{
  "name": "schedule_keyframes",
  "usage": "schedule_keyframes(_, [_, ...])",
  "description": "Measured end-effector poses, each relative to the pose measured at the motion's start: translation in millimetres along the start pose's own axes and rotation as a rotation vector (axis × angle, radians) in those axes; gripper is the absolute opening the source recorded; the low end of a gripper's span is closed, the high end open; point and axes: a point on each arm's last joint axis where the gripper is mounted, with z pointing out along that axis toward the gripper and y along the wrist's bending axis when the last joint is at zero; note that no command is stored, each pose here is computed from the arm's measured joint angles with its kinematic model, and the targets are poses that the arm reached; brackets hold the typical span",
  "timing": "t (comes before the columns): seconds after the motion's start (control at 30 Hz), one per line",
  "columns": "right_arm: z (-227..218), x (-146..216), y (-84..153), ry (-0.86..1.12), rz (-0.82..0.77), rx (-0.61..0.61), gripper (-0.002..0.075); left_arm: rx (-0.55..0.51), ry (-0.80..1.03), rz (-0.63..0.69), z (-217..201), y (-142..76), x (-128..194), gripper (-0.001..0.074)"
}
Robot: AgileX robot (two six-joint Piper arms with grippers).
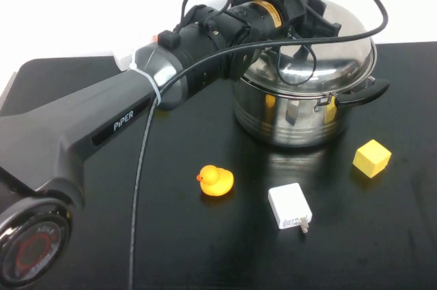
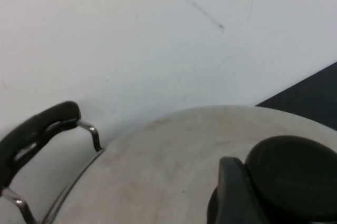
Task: Cover the pot
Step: Place the pot lid on the pot
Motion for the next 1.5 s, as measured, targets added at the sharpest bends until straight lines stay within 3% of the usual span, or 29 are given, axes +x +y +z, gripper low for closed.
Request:
schedule_keyframes(0.4, [0,0,0,0.000,0.000,0.000,-0.0002,0.008,-0.036,0.001,5,0,5,0.0334])
schedule_keyframes(0.77, [0,0,0,0.000,0.000,0.000,-0.0002,0.030,-0.102,-0.011,6,1,33,0.0334])
schedule_keyframes(1.33, [0,0,0,0.000,0.000,0.000,-0.0002,0.028,-0.081,-0.052,0,1,30,0.0337])
schedule_keyframes(1.5, [0,0,0,0.000,0.000,0.000,-0.0002,0.023,-0.079,-0.017,-10,1,19,0.0491])
